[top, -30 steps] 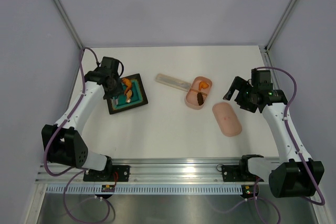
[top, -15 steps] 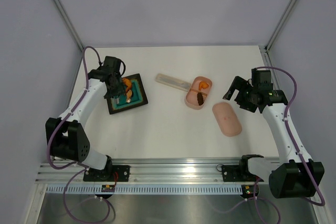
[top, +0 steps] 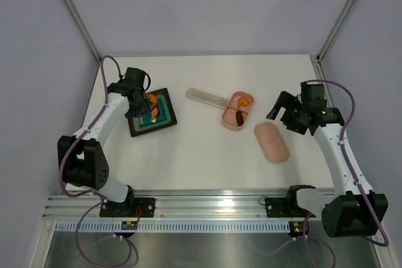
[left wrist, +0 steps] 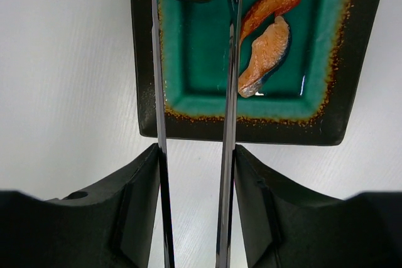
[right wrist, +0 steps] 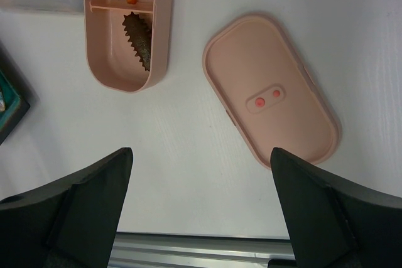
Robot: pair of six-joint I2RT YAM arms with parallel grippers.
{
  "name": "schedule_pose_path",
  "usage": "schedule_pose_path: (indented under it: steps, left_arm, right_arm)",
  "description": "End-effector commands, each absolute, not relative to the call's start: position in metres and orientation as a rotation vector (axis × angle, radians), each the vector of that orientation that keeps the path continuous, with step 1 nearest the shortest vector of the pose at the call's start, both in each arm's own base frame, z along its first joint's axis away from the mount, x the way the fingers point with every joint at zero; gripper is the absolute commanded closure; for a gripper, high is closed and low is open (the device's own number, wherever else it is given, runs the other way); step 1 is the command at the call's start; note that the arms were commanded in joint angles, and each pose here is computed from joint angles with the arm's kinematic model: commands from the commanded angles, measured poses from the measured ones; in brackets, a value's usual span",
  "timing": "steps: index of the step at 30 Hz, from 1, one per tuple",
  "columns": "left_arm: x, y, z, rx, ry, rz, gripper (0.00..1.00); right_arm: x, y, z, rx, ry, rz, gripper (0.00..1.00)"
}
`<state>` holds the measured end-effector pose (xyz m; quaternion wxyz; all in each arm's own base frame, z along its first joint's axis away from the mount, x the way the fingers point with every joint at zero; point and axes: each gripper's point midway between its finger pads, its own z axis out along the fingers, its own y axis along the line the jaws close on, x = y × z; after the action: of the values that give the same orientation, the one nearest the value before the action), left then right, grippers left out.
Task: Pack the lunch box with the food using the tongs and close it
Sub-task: Pick up the fake food from the plate.
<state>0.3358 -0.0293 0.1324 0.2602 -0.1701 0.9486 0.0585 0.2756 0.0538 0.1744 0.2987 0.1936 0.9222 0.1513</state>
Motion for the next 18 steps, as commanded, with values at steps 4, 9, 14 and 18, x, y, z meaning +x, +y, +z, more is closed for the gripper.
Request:
schedule_pose_path:
  steps: [4, 9, 14, 18]
  left_arm:
    - [0.347, -0.022, 0.124, -0.473, 2.549, 0.170, 0.51]
    - [0.345, -0.021, 0.122, -0.480, 2.550, 0.166, 0.59]
    - [0.343, -0.019, 0.136, -0.483, 2.511, 0.159, 0.80]
    - [0.338, -0.016, 0.170, -0.453, 2.437, 0.145, 0.89]
  right_arm:
    - [0.277, 0.056, 0.180, 0.469, 2.431, 0.420, 0.01]
    - [0.277, 0.056, 0.180, 0.470, 2.431, 0.419, 0.00]
    - [0.277, 0.056, 0.181, 0.472, 2.428, 0.417, 0.01]
    - [0.277, 0.054, 0.182, 0.482, 2.425, 0.407, 0.01]
